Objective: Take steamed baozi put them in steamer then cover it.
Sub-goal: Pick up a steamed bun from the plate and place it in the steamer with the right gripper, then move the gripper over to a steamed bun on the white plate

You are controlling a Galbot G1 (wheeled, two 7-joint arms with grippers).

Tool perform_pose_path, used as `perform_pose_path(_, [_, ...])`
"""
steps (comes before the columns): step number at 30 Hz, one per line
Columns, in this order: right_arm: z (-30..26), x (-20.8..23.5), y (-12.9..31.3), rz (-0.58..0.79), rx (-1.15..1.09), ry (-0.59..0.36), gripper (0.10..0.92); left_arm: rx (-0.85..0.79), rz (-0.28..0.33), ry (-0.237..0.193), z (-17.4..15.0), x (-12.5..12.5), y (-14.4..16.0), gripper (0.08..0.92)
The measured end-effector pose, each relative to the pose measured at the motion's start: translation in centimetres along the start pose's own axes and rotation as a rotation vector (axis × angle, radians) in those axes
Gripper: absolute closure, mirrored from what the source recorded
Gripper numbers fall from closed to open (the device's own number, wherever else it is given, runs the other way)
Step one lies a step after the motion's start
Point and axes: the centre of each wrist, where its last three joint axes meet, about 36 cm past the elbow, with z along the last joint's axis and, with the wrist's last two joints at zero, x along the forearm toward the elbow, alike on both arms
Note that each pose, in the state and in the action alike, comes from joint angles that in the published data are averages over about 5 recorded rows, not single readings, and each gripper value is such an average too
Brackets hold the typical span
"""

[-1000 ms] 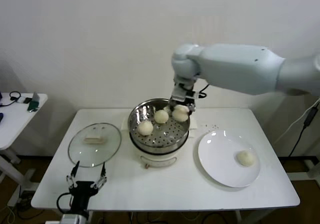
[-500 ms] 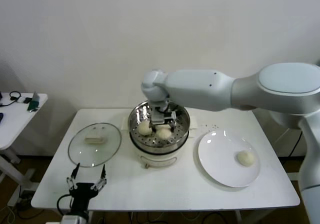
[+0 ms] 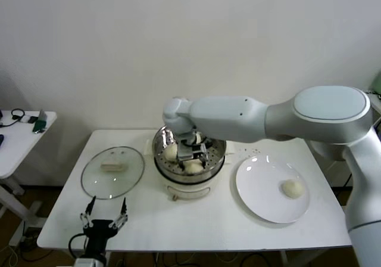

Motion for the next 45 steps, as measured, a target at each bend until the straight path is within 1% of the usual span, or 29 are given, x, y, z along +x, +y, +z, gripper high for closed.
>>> perform_pose_path(2, [0.0, -0.1, 0.0, -0.002, -0.003, 0.0, 0.234, 0.001, -0.001, 0.002, 0.1, 0.1, 0.0, 0.177])
perform_pose_path(5, [0.0, 0.0, 0.1, -0.003, -0.007, 0.005, 0.205, 0.001, -0.004, 0.006, 0.2, 0.2, 0.0, 0.177])
perform_pose_path(10, [0.4, 0.6, 0.5, -0.001, -0.016, 0.02, 0.2, 0.0, -0.005, 0.006, 0.2, 0.2, 0.1, 0.177])
perform_pose_path(14, [1.1, 2.0, 1.4, 0.015, -0.04, 0.035, 0.199, 0.001, -0.005, 0.004, 0.1, 0.2, 0.1, 0.177])
perform_pose_path(21, [3.5, 6.0, 5.3, 0.081, -0.197, 0.068, 0.2, -0.001, -0.003, -0.008, -0.1, 0.0, 0.1, 0.177])
perform_pose_path(26, [5.1, 8.4, 10.4, 0.148, -0.389, 0.084, 0.2, -0.001, 0.002, -0.02, -0.5, 0.0, -0.1, 0.177])
perform_pose_path(31, [5.6, 8.7, 17.3, 0.203, -0.605, 0.095, 0.2, -0.002, 0.004, -0.023, -0.7, 0.0, -0.2, 0.177])
perform_pose_path(36, [4.4, 6.5, 24.3, 0.229, -0.845, 0.071, 0.2, -0.005, 0.008, -0.023, -0.7, 0.2, -0.3, 0.177])
perform_pose_path(41, [2.4, 3.2, 31.1, 0.212, -1.085, 0.022, 0.2, -0.008, 0.007, -0.026, -0.8, 0.2, -0.3, 0.177])
perform_pose_path(45, [0.7, 0.1, 35.7, 0.193, -1.237, -0.017, 0.2, -0.009, 0.005, -0.03, -0.9, 0.1, -0.3, 0.177])
